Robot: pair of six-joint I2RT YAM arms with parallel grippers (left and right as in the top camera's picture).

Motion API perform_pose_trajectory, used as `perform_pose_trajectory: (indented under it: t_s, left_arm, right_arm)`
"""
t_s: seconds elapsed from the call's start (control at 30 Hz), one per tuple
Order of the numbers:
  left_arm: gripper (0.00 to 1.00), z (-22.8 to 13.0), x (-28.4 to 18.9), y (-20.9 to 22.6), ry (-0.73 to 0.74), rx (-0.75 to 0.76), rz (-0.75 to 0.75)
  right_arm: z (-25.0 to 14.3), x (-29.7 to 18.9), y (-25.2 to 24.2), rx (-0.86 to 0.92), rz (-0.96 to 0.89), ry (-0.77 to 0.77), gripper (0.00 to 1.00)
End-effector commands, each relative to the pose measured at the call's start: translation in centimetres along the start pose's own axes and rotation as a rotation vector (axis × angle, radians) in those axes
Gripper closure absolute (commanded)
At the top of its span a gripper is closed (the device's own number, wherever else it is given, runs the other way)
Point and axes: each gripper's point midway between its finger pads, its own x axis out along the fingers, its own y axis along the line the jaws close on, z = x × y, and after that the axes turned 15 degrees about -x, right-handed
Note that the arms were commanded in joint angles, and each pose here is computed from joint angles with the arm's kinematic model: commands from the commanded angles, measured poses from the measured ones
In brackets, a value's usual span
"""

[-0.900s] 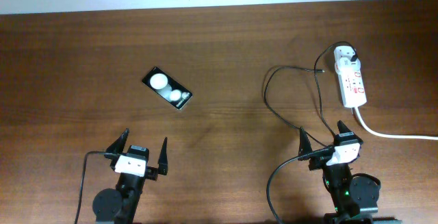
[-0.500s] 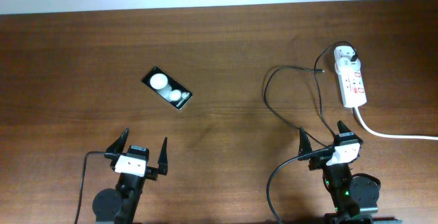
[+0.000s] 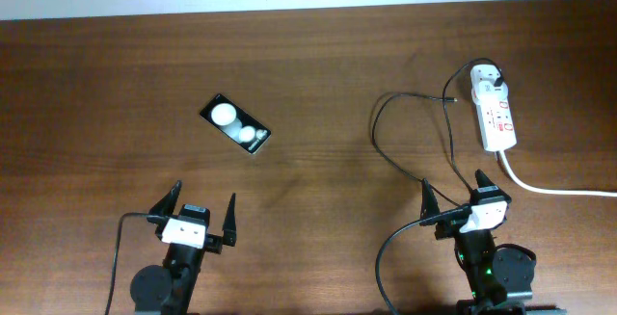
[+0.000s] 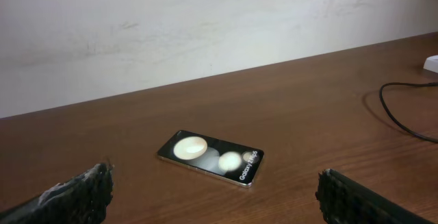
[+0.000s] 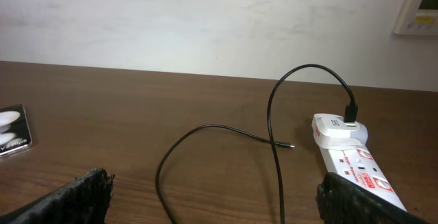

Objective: Plug charger to phone and switch on socket

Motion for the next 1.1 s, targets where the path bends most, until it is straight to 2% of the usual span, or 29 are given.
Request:
perform_pose_trajectory:
  t_s: [0.0,0.77,0.83,0.9,1.0,1.07]
  left_arm:
    - [0.01,-0.2,0.0,-0.1,0.002,0.016,-0.011]
    - [0.01,-0.2,0.0,-0.1,0.001,0.016,-0.009]
    - [0.01,0.4,0.0,1.2,-0.026,0.019,0.068]
    - [0.01,0.3,0.0,1.3,-0.020,0.018,0.073]
    - [0.01,3.4,-0.3,0.7,-0.149,0.037,0.049]
    - [0.01,4.1,-0.4,-1.1,-0.173,0.052,-0.053]
  right_arm:
    - [-0.3,0.0,0.0,-0.006,-0.001,0.004,0.01]
    - [-0.3,0.0,0.0,-0.006,-0.001,0.004,0.01]
    - [-0.3,0.0,0.0,-0.006,-0.001,0.004,0.01]
    - [-0.3,0.0,0.0,-0.006,-0.001,0.004,0.01]
    - [-0.3,0.0,0.0,-0.006,-0.001,0.004,0.01]
    - [-0.3,0.0,0.0,-0.006,-0.001,0.004,0.01]
